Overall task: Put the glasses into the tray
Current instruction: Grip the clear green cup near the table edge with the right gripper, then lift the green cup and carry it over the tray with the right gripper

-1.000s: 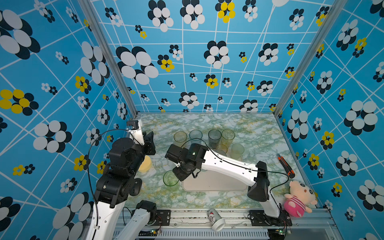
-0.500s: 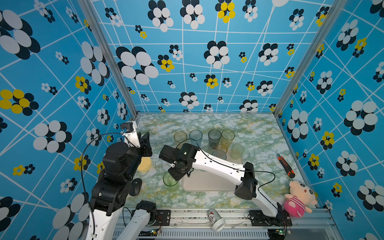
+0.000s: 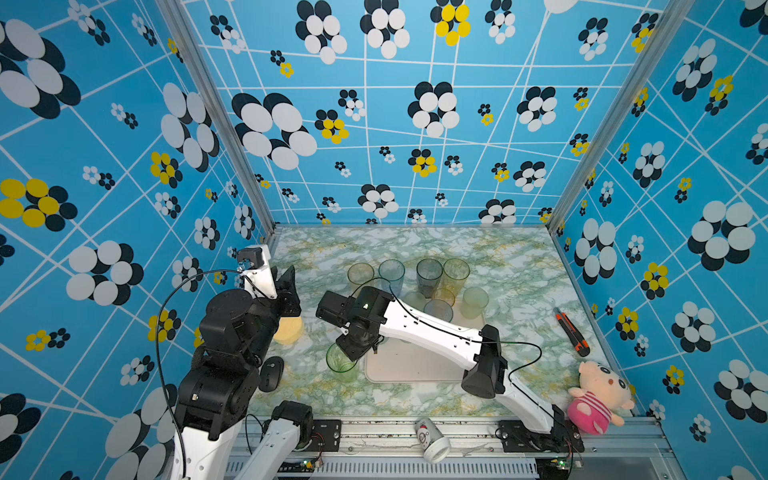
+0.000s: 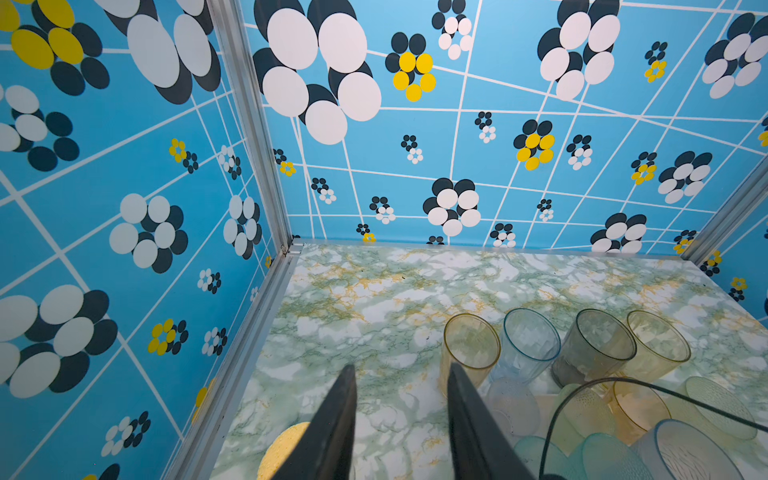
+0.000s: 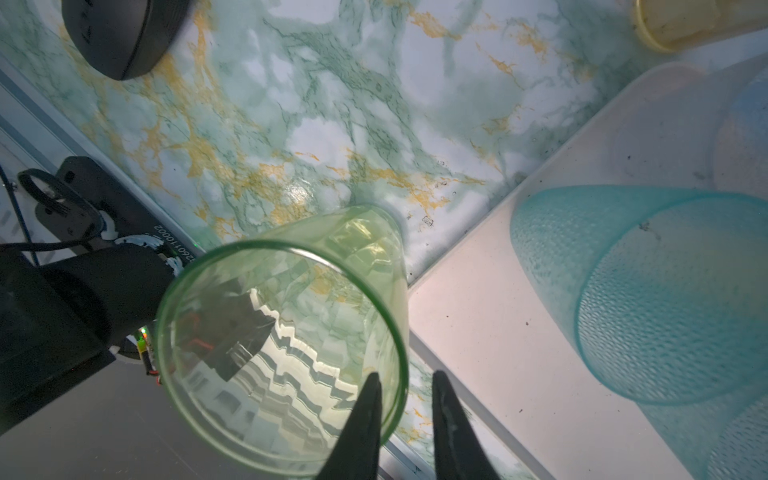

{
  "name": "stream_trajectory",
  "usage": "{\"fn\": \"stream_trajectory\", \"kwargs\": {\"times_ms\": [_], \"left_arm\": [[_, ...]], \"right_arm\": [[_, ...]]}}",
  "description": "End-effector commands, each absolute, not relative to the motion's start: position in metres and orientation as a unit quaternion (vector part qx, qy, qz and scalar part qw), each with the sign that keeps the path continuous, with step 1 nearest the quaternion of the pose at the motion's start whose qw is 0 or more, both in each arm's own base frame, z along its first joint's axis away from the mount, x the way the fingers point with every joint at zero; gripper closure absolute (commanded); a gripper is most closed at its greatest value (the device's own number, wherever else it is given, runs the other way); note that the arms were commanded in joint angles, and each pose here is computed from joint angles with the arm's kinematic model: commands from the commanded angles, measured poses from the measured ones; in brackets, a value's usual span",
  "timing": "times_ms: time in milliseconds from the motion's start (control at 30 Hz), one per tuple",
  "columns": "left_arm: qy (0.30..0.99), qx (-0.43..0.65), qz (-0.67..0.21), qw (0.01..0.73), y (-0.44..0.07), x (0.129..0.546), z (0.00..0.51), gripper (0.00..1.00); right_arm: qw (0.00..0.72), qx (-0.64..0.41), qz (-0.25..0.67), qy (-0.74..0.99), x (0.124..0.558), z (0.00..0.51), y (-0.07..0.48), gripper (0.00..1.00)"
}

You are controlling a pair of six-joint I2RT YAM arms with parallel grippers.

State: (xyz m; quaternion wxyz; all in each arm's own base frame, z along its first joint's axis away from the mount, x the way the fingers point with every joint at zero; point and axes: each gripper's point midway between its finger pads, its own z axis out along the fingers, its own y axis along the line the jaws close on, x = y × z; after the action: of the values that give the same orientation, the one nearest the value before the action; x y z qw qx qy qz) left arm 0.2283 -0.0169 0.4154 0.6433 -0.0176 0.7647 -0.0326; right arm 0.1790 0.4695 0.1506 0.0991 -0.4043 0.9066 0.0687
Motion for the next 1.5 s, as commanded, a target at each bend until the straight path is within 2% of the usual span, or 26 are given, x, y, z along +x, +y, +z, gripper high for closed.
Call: {"fn": "stream_trajectory", "kwargs": {"times_ms": [0, 333, 467, 800, 1167, 1300, 1467], "left_arm": [[0.757, -0.02, -0.019, 0.652, -0.011, 0.222, 0.423, 0.62], [0.76, -0.017, -0.018, 0.65, -0.012, 0.223, 0.421, 0.62], [0.759, -0.016, -0.015, 0.65, -0.011, 0.223, 0.422, 0.61], [0.764, -0.013, -0.013, 0.645, -0.012, 0.227, 0.42, 0.61], [0.781, -0.015, -0.013, 0.624, -0.014, 0.238, 0.409, 0.61], [0.793, -0.01, -0.021, 0.609, -0.019, 0.243, 0.403, 0.61], [0.806, -0.003, -0.044, 0.59, -0.027, 0.25, 0.397, 0.61]], "right_arm": [[0.093, -0.405, 0.055, 0.908, 0.182, 0.145, 0.465, 0.77], [0.078, -0.41, 0.071, 0.906, 0.177, 0.141, 0.473, 0.83], [0.074, -0.41, 0.072, 0.906, 0.175, 0.138, 0.474, 0.9], [0.098, -0.409, 0.074, 0.904, 0.181, 0.153, 0.474, 0.98], [0.177, -0.389, 0.105, 0.898, 0.192, 0.216, 0.455, 1.0], [0.208, -0.369, 0.121, 0.898, 0.195, 0.246, 0.431, 1.0], [0.262, -0.316, 0.114, 0.905, 0.205, 0.284, 0.372, 1.0]]}}
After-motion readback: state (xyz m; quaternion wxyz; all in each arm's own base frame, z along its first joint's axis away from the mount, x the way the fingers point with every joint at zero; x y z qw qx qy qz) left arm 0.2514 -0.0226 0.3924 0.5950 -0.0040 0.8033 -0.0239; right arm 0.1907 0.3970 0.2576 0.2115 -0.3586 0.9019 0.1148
